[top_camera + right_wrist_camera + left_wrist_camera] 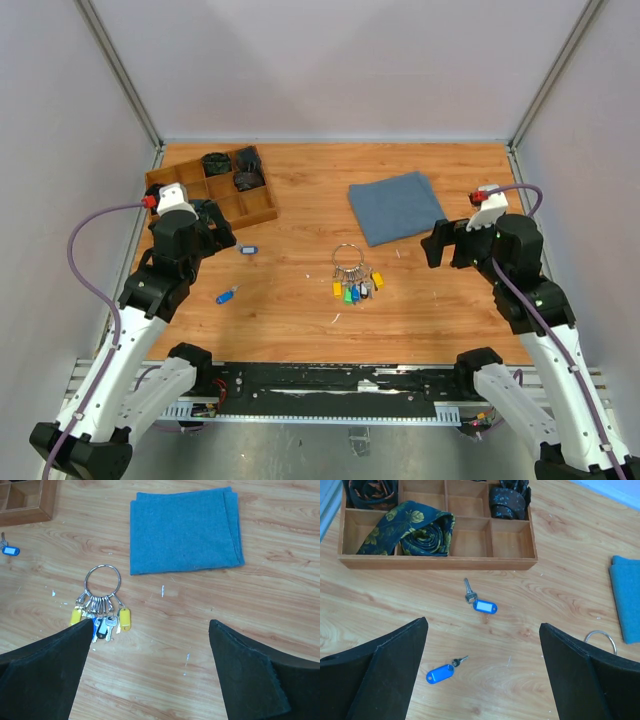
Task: Put the keys on the keyring
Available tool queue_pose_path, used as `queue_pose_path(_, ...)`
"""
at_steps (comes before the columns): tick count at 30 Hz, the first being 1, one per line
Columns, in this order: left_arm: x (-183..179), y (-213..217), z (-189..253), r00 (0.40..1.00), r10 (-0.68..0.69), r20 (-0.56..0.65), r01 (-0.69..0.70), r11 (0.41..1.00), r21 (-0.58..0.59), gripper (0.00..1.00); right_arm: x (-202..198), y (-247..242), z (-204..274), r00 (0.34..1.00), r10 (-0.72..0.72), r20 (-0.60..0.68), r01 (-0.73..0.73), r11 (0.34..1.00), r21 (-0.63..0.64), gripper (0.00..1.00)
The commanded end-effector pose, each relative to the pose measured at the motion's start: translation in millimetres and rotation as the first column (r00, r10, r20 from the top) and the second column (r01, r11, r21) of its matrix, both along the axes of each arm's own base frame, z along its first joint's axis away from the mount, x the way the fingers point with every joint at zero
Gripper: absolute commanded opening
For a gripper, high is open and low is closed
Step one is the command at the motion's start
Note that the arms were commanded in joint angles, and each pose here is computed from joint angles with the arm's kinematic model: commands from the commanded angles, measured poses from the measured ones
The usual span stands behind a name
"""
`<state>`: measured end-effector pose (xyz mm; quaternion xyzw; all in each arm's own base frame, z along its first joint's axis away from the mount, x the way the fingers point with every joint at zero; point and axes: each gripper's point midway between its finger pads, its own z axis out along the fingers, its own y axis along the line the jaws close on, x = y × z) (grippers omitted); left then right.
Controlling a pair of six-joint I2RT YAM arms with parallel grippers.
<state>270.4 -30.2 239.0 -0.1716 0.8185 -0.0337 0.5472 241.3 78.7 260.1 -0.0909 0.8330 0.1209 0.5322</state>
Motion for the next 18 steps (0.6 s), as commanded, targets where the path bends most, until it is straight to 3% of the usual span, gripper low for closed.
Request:
queue_pose_path(1,3.7,4.3,9.3,0.999,0.02,0.047,-0.021,1.0,0.015,1.0,5.6,3.4,-1.9,1.0,-0.007,0.013,0.007,1.0,0.017,0.98)
queue_pose_path(10,3.8,7.5,5.8,0.999,0.039,0.035,-0.04,0.999,0.024,1.0,11.8,-2.6,-7.2,0.999,-0.054,-0.008,0.054,0.999,0.004,0.99)
queue_pose_path(18,3.9,7.8,-4.4,0.998,0.055,-0.018,-0.054,0.998,0.026,1.0,17.8,-23.4,-17.4,0.976,-0.212,-0.056,0.212,0.977,-0.007,0.98)
